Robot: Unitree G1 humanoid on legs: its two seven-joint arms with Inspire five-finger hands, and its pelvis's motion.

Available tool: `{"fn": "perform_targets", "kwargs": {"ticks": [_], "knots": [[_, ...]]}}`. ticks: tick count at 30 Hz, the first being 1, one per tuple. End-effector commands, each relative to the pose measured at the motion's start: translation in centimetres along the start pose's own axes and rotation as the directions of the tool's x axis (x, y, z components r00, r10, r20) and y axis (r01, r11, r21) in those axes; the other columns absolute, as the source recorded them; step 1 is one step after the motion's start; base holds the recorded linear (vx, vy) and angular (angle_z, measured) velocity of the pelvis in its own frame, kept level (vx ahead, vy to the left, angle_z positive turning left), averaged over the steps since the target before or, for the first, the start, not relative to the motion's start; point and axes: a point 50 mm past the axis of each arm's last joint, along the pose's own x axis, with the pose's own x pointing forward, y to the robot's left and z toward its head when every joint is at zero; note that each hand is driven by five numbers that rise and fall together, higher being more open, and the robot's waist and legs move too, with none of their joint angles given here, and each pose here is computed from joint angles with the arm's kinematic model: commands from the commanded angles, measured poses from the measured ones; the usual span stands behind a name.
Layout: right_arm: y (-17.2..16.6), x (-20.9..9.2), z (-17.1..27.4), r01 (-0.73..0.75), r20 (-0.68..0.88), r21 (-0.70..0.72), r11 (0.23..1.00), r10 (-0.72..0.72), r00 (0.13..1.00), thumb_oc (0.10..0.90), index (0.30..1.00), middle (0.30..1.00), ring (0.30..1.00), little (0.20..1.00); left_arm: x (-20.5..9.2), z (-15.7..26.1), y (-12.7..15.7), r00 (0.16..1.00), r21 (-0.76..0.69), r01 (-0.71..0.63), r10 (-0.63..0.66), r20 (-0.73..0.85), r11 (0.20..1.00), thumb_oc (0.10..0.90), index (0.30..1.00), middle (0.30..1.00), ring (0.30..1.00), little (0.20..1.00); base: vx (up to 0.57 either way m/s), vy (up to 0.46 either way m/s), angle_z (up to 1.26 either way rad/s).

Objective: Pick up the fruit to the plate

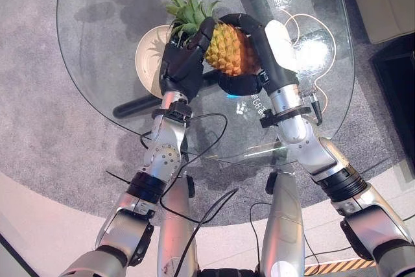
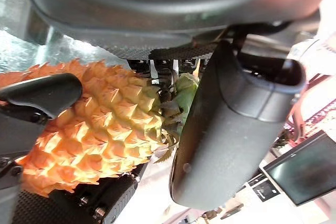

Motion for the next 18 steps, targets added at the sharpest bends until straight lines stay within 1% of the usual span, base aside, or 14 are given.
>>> {"fn": "perform_targets", "kwargs": {"ticks": [1, 7, 12, 13, 14, 18], "knots": [[-2.9, 1.8, 8.5, 0.098, 0.442, 0.078, 0.992, -0.122, 0.888, 0.100, 0.300, 0.300, 0.300, 0.200, 1.1, 4.3, -6.8, 0.928, -0.004, 0.287, -0.276, 0.250, 0.958, 0.800, 0.900, 0.900, 0.900, 0.900, 0.00, 0.000, 0.00], [-2.8, 1.8, 8.8, 0.085, 0.463, 0.077, 0.993, -0.111, 0.880, 0.100, 0.300, 0.300, 0.300, 0.200, 0.9, 4.8, -7.1, 0.918, -0.014, 0.279, -0.263, 0.296, 0.960, 0.800, 0.900, 0.900, 0.900, 0.900, 0.00, 0.000, 0.00], [-2.7, 1.7, 9.2, 0.058, 0.488, 0.074, 0.996, -0.087, 0.869, 0.100, 0.300, 0.300, 0.300, 0.200, 0.7, 4.9, -7.3, 0.905, -0.026, 0.305, -0.281, 0.319, 0.952, 0.800, 0.900, 0.900, 0.900, 0.900, 0.00, 0.000, 0.00], [-2.6, 1.7, 9.3, 0.053, 0.492, 0.074, 0.996, -0.083, 0.867, 0.100, 0.300, 0.300, 0.300, 0.200, 0.7, 5.0, -7.3, 0.902, -0.028, 0.310, -0.285, 0.325, 0.950, 0.375, 0.535, 0.535, 0.535, 0.475, 0.00, 0.000, 0.00], [-2.6, 1.7, 9.3, 0.050, 0.494, 0.074, 0.996, -0.080, 0.866, 0.100, 0.300, 0.300, 0.300, 0.200, 0.7, 5.1, -7.3, 0.900, -0.027, 0.310, -0.285, 0.330, 0.950, 0.100, 0.300, 0.300, 0.300, 0.200, 0.00, 0.000, 0.00], [-2.7, 1.7, 9.5, 0.045, 0.499, 0.075, 0.996, -0.077, 0.863, 0.100, 0.300, 0.300, 0.300, 0.200, 0.6, 5.4, -7.5, 0.882, -0.011, 0.332, -0.306, 0.358, 0.943, 0.100, 0.300, 0.300, 0.300, 0.200, 0.00, 0.000, 0.00]]}}
